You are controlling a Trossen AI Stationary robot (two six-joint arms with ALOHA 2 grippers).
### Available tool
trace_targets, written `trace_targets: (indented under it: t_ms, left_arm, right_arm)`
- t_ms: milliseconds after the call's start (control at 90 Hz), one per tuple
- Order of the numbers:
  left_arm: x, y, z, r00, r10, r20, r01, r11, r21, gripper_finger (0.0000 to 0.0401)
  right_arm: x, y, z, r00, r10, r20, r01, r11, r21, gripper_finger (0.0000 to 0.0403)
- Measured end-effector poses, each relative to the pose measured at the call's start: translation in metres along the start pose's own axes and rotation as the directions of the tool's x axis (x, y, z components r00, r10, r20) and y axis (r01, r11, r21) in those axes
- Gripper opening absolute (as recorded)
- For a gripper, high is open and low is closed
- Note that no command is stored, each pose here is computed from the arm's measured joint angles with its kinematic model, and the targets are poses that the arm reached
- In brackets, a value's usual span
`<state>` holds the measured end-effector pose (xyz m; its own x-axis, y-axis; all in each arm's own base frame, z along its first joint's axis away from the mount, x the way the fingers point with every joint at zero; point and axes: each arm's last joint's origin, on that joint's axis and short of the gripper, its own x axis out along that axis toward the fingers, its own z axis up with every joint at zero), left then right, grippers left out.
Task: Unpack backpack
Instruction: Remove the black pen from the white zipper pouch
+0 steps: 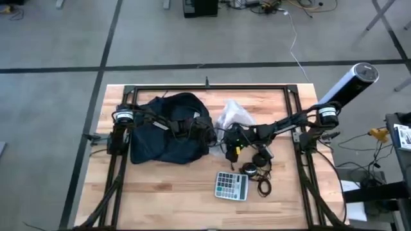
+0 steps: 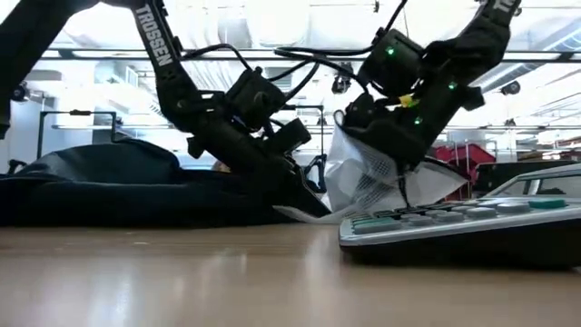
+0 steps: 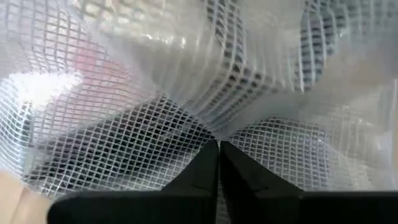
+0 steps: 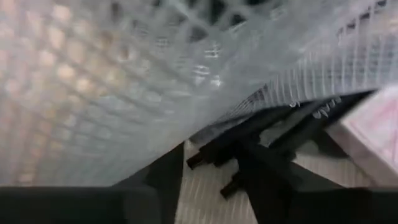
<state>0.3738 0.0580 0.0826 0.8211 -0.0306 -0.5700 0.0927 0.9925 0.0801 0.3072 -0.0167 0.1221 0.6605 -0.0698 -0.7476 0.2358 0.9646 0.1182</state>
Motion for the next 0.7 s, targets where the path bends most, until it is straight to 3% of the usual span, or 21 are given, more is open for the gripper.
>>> trace_targets:
  t_ms: [122,211,300,456,700]
  left_arm:
    - [0.001,0.0,-0.001,1.0,-0.002,-0.001,0.002,1.0,0.001,0.0006]
    - [0.001,0.0,0.0,1.0,0.002,0.008,-0.002,1.0,0.004,0.0006]
    - [0.001,0.0,0.0,1.0,0.002,0.01,-0.002,1.0,0.007,0.0006]
    - [0.001,-0.001,0.0,1.0,-0.005,0.01,0.005,1.0,0.009,0.0006]
    - [-0.002,-0.001,0.002,1.0,-0.011,-0.004,0.011,1.0,0.009,0.0006]
  right_arm:
    - [0.004,-0.006,0.003,1.0,-0.015,-0.015,0.015,1.0,-0.007,0.0171]
    - [0.004,-0.014,0.002,0.998,-0.037,-0.045,0.038,0.999,0.033,0.0168]
    - [0.004,-0.022,0.0,0.996,-0.056,-0.072,0.059,0.997,0.05,0.0131]
    - [0.004,-0.028,0.0,0.996,-0.016,-0.092,0.024,0.996,0.081,0.0019]
    - [-0.016,-0.028,0.0,0.989,-0.046,-0.141,0.059,0.994,0.089,0.0003]
